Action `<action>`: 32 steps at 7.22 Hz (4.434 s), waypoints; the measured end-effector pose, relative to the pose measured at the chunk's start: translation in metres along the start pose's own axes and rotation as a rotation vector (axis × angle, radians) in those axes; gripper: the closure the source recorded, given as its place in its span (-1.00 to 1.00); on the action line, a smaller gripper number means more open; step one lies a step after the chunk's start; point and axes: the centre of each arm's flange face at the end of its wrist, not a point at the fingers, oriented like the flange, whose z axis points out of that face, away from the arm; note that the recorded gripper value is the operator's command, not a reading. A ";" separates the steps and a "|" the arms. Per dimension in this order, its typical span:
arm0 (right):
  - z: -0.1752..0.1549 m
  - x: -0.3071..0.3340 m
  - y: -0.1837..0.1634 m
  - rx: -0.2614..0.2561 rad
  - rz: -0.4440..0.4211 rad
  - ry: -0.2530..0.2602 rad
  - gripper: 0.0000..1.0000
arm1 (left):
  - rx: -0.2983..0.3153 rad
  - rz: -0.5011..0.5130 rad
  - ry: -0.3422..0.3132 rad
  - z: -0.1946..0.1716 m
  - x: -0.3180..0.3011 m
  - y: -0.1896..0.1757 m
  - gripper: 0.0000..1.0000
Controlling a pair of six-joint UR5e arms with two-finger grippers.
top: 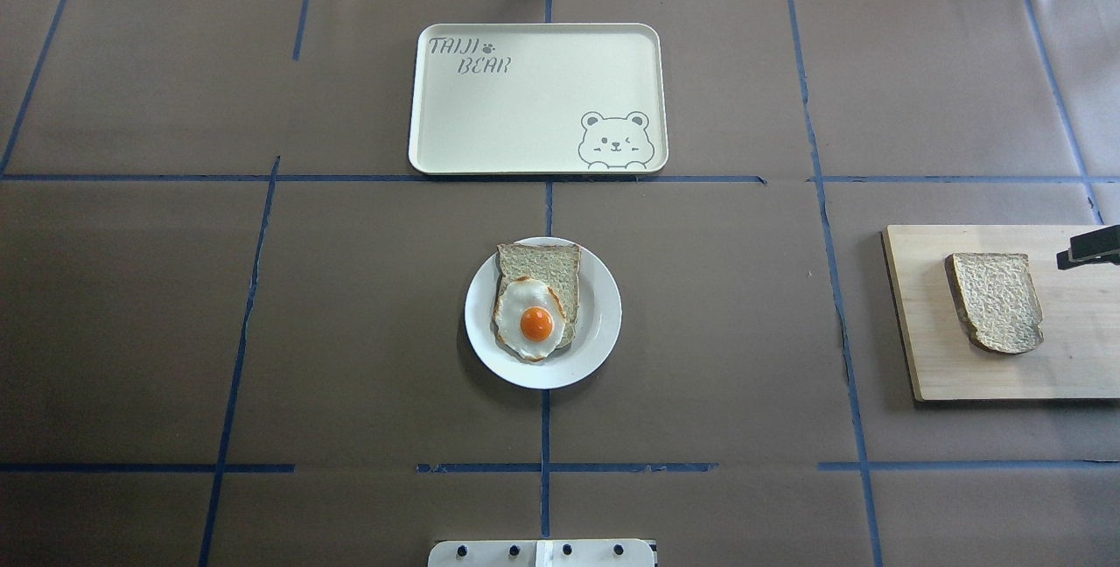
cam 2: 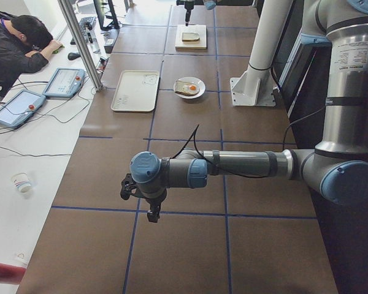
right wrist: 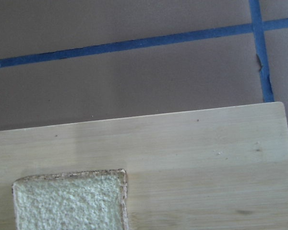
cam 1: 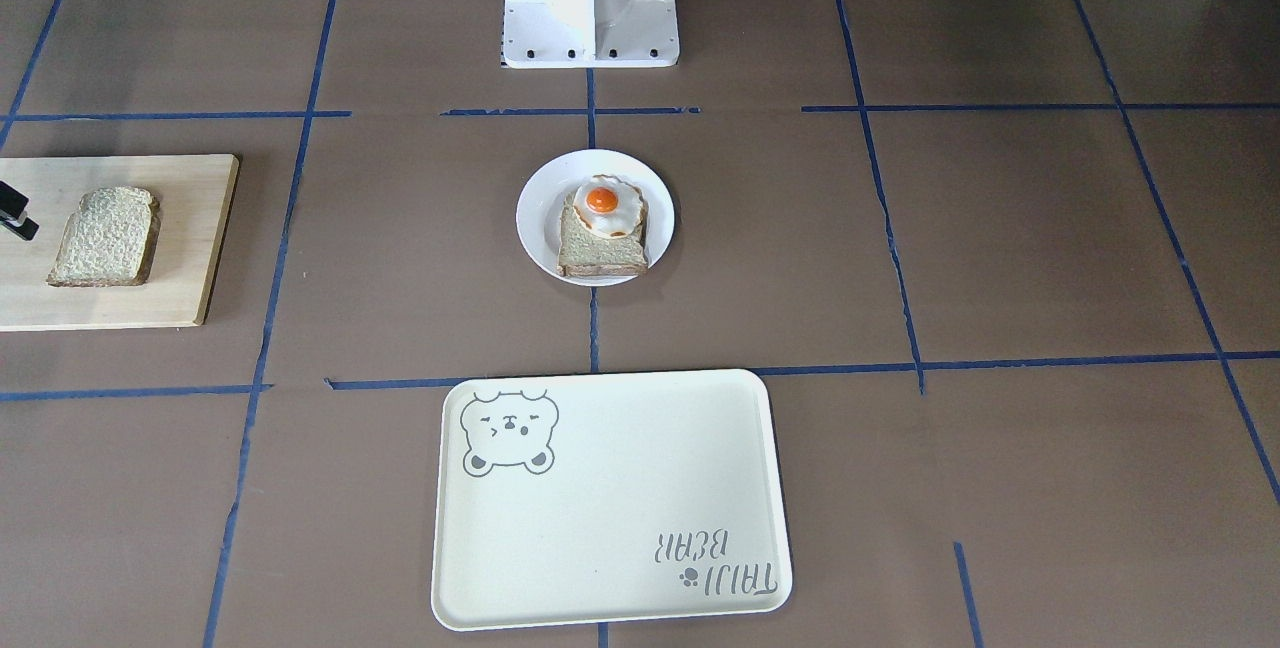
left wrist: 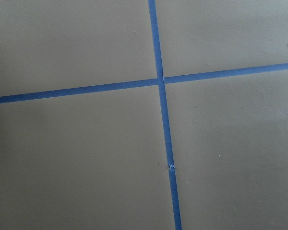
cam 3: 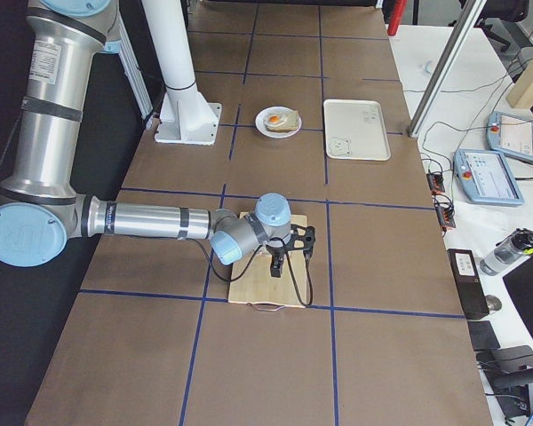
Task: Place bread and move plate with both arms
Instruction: 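Lower the right gripper onto the bread slice on the bamboo board and grasp it, then lift the bread with the right gripper and lay it on the egg toast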
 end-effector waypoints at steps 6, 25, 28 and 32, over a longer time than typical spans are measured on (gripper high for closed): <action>0.030 -0.023 0.013 -0.048 -0.034 0.014 -0.35 | 0.002 0.001 0.000 -0.001 0.001 0.002 -1.00; 0.034 -0.028 0.016 -0.061 -0.058 0.011 1.00 | 0.015 0.010 -0.001 -0.007 0.006 0.000 -1.00; -0.017 -0.062 0.007 0.031 -0.088 -0.058 1.00 | 0.019 0.013 0.000 -0.009 0.008 -0.001 -1.00; -0.089 -0.191 -0.041 0.155 0.046 -0.264 1.00 | 0.019 0.009 0.005 -0.009 0.008 0.000 -1.00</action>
